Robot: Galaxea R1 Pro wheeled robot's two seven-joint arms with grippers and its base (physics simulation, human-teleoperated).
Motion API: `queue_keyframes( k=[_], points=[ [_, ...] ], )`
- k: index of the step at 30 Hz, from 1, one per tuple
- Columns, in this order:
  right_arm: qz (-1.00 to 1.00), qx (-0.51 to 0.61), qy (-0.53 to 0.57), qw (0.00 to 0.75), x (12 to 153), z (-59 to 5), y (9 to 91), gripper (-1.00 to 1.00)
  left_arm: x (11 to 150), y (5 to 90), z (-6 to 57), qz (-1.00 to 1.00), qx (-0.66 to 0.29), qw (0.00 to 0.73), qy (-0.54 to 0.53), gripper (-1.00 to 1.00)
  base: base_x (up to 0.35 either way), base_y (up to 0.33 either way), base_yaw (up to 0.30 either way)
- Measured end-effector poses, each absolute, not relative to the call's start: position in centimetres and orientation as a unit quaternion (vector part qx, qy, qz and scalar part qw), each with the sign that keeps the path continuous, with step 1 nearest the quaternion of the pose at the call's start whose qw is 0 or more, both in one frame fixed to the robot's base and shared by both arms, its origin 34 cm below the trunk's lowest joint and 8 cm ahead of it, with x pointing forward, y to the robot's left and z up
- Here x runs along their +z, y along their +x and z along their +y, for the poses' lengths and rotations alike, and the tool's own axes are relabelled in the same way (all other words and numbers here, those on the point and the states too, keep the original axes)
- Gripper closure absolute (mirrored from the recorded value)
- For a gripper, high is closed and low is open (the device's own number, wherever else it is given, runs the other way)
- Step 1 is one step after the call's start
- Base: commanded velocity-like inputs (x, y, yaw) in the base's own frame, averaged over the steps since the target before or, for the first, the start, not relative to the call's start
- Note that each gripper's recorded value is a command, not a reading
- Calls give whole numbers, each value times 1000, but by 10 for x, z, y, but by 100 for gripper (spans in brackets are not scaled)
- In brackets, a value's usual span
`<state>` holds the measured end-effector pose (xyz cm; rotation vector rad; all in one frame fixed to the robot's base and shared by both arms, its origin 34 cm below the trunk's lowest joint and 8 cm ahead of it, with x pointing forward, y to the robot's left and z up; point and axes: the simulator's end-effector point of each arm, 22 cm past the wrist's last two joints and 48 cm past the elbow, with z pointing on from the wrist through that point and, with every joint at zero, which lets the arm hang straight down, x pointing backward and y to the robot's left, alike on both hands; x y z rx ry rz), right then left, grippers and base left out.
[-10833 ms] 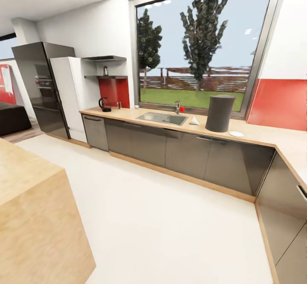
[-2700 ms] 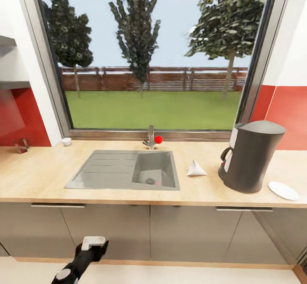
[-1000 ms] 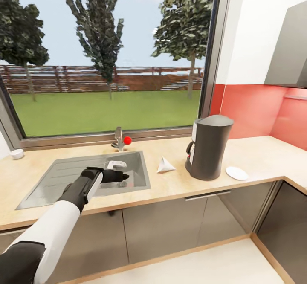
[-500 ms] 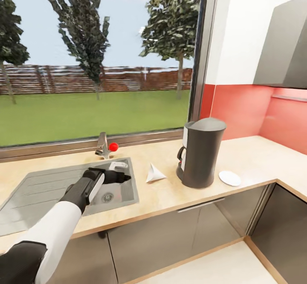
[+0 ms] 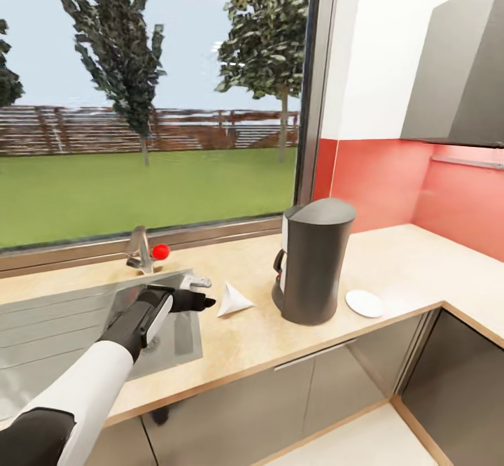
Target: Set up a coffee station on the kitchen countertop: keep the coffee maker on the countertop, move the bottle of coffee from the kitchen shelf to the counter next to the coffee maker, place a paper coffee filter on top of the coffee maker, put the saucer next to the coffee maker with the coffee cup on the saucer, and place the electric kettle next to the coffee maker.
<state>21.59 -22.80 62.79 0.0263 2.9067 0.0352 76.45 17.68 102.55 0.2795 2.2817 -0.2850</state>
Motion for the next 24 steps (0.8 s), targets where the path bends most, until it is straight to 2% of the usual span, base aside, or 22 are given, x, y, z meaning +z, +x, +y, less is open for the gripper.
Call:
queue_keyframes(
  k=[10,16,24],
  points=[
    [993,12,9,117,628,-228,216,-100,1012,757,177,907,-114,390,109,-100,4,-1,-248],
    [993,12,9,116,628,-228,215,-100,999,749,177,909,-115,386,108,-100,22,0,-39],
    [993,12,9,116,628,-227,215,-100,997,748,179,908,-114,388,109,-100,168,0,-2]
  ],
)
